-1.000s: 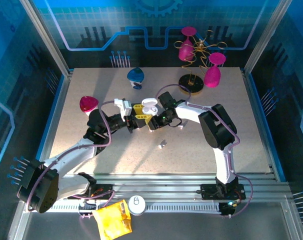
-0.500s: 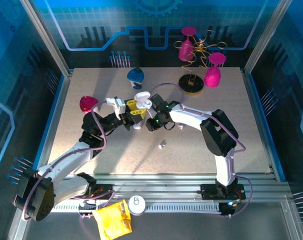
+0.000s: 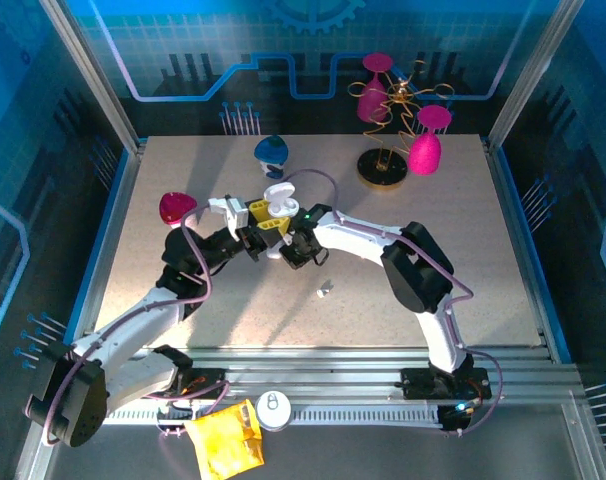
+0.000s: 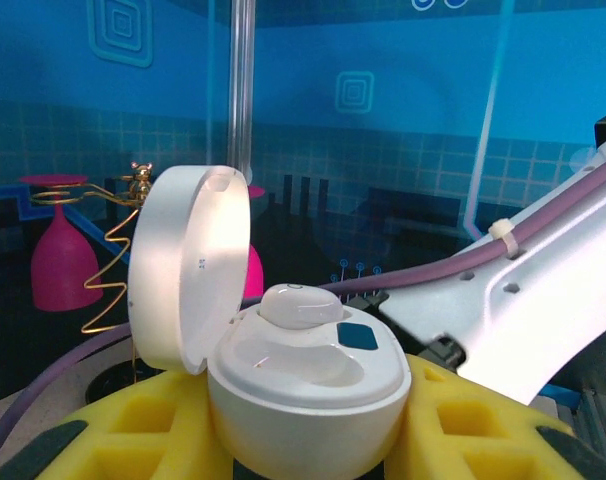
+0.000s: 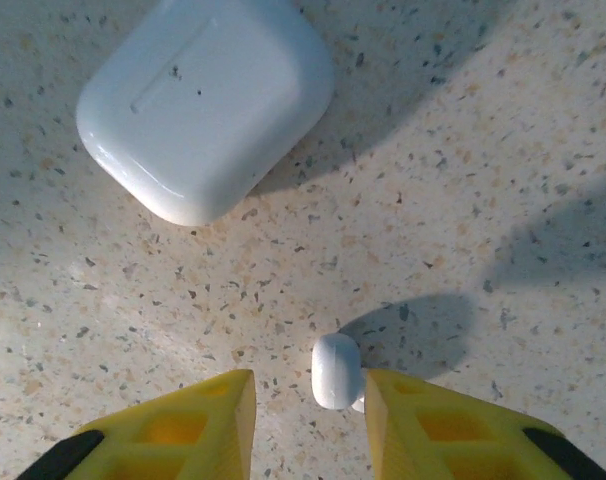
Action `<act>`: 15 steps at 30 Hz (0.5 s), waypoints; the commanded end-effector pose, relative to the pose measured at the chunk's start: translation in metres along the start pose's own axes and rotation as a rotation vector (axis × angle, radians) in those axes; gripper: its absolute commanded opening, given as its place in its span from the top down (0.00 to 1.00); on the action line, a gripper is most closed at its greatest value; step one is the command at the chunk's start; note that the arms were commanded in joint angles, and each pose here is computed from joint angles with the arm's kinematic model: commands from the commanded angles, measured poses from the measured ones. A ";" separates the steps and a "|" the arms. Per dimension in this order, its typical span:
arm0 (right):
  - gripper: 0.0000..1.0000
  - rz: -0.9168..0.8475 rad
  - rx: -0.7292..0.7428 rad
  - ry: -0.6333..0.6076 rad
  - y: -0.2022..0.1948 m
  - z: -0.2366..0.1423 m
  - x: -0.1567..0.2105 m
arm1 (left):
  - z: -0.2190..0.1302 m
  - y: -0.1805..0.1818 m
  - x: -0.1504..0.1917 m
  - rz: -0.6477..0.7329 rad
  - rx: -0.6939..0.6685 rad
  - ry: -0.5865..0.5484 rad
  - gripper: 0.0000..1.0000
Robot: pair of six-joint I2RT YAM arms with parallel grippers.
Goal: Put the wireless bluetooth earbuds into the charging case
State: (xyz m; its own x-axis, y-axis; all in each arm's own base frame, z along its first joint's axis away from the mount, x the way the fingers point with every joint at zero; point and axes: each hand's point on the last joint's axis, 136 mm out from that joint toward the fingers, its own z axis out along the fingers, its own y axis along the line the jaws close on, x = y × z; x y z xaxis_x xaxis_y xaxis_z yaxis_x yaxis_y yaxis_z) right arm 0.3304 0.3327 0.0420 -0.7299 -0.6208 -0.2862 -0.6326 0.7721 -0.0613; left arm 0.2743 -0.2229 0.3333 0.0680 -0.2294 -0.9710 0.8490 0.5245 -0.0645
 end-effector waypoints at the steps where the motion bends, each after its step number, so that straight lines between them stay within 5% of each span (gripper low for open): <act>1: 0.68 -0.017 0.063 0.058 0.000 0.002 0.008 | -0.006 0.003 -0.007 0.039 -0.027 -0.027 0.64; 15: 0.72 -0.045 0.146 0.107 0.002 0.010 0.010 | -0.005 0.004 -0.007 0.036 -0.026 -0.028 0.64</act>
State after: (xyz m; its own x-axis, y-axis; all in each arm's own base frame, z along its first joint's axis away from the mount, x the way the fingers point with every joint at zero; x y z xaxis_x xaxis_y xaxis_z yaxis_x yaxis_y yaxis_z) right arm 0.3274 0.3310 0.0320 -0.7275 -0.6536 -0.2086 -0.6304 0.7568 -0.1727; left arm 0.2739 -0.2206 0.3329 0.0703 -0.2296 -0.9707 0.8458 0.5296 -0.0640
